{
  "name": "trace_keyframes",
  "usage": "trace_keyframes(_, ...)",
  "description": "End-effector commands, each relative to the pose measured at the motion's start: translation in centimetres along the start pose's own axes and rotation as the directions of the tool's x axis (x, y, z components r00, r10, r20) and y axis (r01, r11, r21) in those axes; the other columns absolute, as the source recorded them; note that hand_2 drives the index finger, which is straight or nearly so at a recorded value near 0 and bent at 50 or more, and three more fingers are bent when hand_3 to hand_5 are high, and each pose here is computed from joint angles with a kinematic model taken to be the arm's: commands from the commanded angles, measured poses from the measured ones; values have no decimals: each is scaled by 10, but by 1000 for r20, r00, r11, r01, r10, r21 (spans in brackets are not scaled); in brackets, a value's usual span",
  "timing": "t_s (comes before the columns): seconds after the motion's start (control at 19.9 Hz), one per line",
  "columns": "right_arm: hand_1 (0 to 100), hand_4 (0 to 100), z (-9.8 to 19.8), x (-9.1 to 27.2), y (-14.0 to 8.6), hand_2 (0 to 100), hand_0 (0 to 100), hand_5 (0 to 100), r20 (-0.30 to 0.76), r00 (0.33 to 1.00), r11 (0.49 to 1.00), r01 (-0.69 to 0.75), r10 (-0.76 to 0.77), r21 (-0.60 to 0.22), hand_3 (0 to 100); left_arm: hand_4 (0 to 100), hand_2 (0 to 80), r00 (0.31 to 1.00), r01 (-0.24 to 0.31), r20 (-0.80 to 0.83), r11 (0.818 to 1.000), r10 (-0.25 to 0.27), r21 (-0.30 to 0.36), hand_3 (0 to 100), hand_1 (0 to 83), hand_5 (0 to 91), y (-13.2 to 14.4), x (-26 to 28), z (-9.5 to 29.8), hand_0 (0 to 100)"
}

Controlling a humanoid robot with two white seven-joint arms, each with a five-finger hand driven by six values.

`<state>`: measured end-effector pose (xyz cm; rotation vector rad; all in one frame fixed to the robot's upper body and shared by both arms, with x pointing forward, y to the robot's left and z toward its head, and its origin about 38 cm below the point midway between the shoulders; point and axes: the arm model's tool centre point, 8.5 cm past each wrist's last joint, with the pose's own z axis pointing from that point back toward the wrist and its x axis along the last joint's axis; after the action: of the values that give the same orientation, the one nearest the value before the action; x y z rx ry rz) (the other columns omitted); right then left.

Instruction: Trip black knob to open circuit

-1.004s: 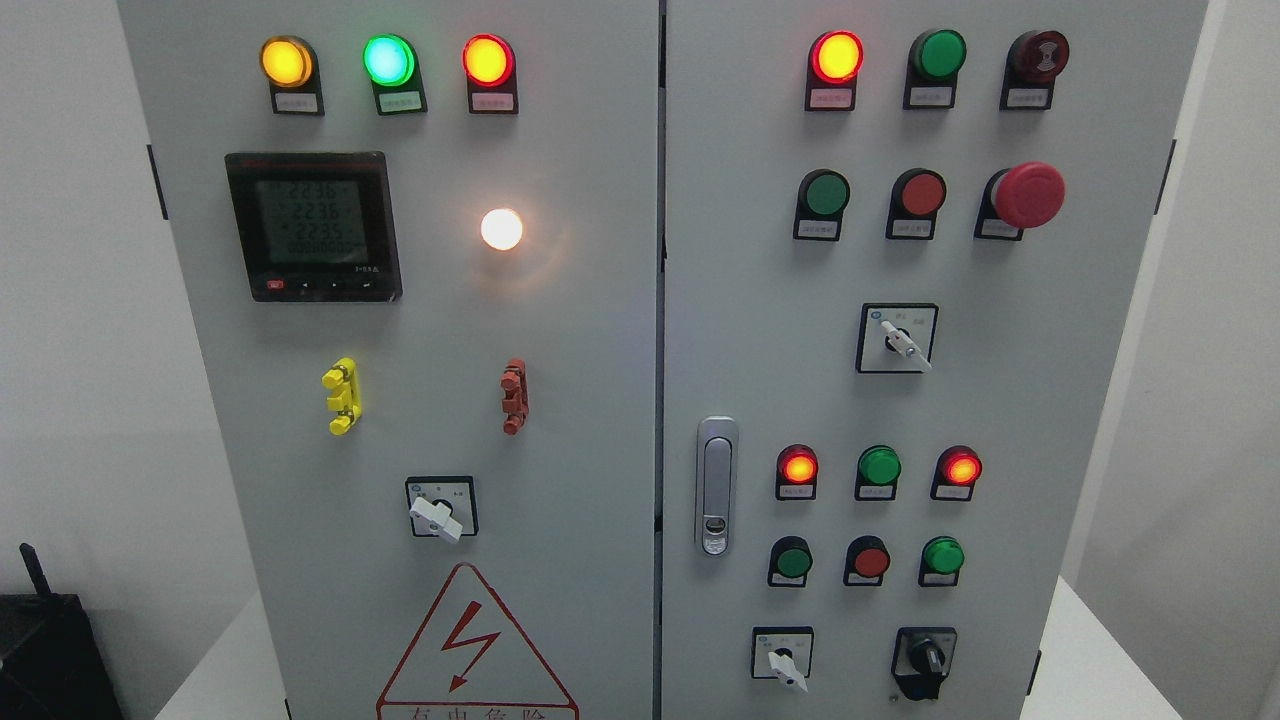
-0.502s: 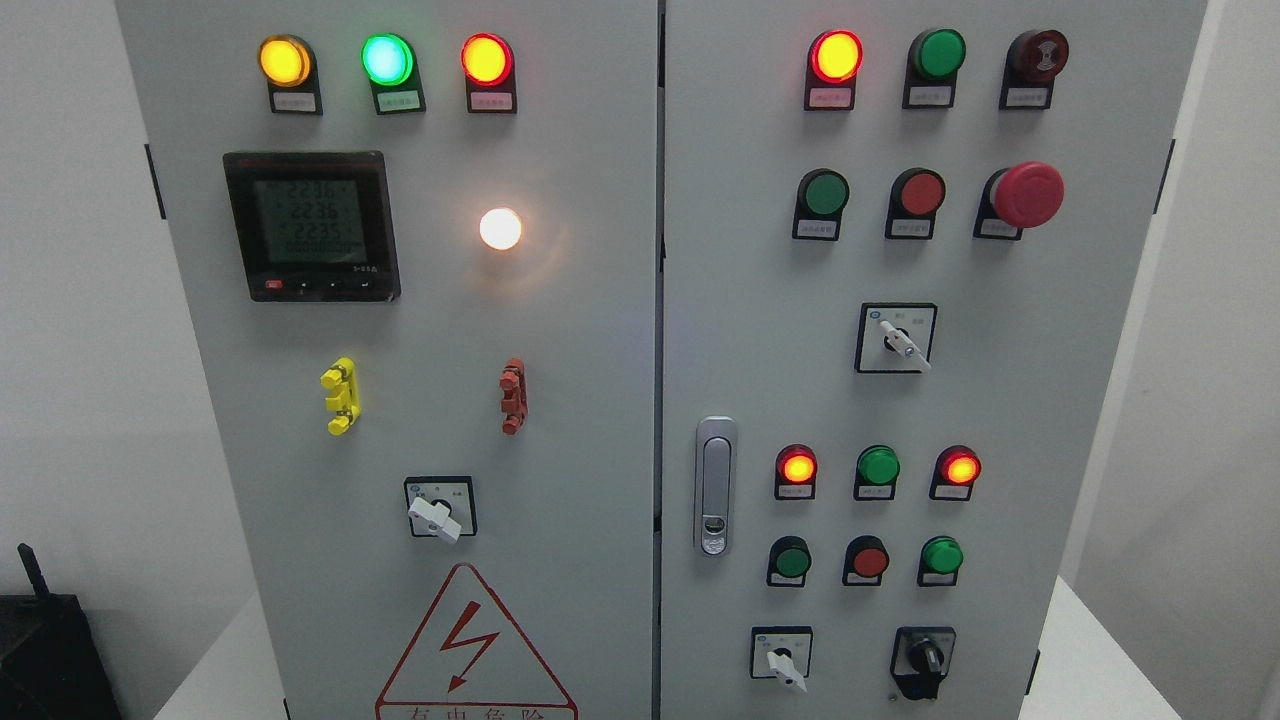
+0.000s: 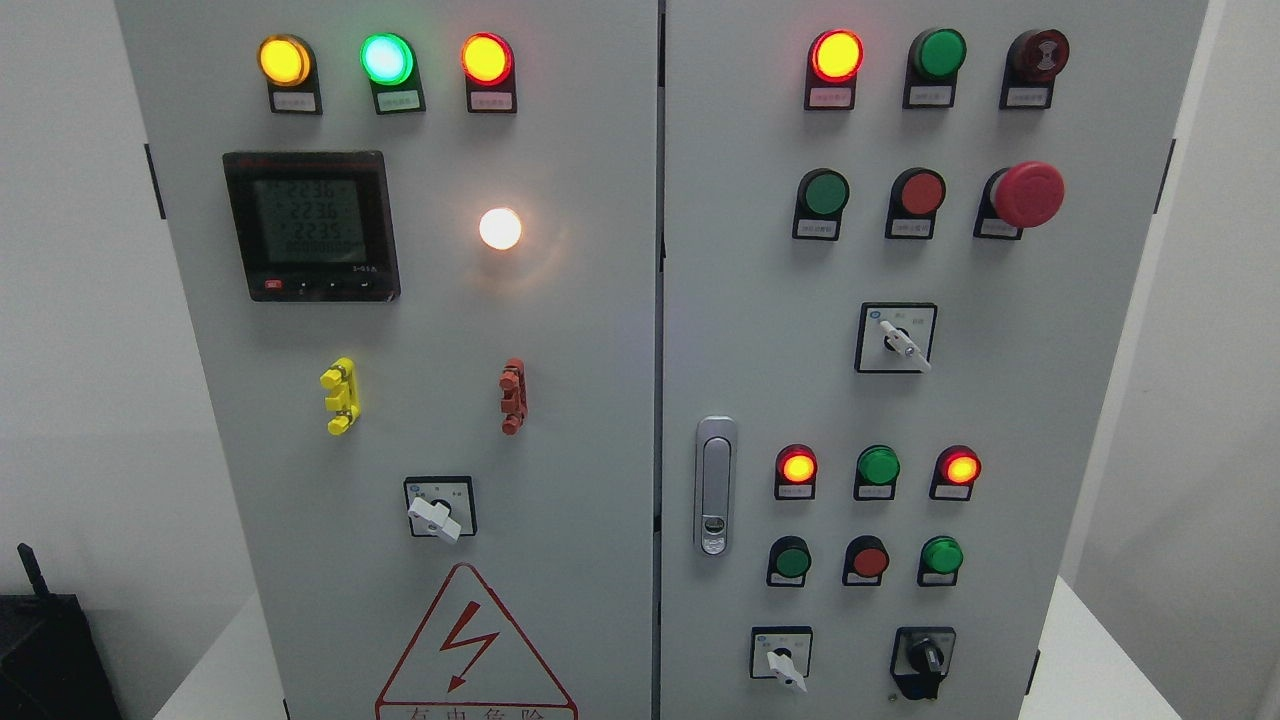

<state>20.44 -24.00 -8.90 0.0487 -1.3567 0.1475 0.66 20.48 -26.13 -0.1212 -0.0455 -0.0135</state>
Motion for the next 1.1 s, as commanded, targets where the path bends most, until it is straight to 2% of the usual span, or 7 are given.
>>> trace_keyframes(0.0,0,90,-24,114,-25,0,0,38,306,951,998,-26,43,-58,141,0,0,1000,3,15,1000,-3,1,0,389,0,1,5,-1,120)
trace_keyframes(0.4,0,186,-43,168,-41,0,0,123,409,910,994,-29,68,-101,209,0,0,1000,3,15,1000,-3,1,0,389,0,1,5,-1,120)
trace_keyframes(0.7,0,386,-54,195,-48,0,0,250,441,894,993,-30,78,-115,437,0,0,1000,3,15,1000,-3,1,0,389,0,1,5,-1,120)
trace_keyframes(0.8,0,480,-55,202,-50,0,0,356,457,886,992,-30,83,-123,595,0,0,1000,3,15,1000,-3,1,0,389,0,1,5,-1,120)
trace_keyframes(0.85,0,488,-54,206,-52,0,0,365,459,884,991,-29,86,-131,610,0,0,1000,1,15,1000,-1,1,0,389,0,0,5,-1,120)
trace_keyframes(0.95,0,641,-52,213,-55,0,0,604,474,877,990,-23,86,-137,742,0,0,1000,1,15,1000,-1,1,0,389,0,0,5,-1,120)
trace_keyframes(1.05,0,729,-51,215,-55,0,0,693,475,876,990,-24,89,-140,779,0,0,1000,3,15,1000,-3,1,0,389,0,1,5,-1,120)
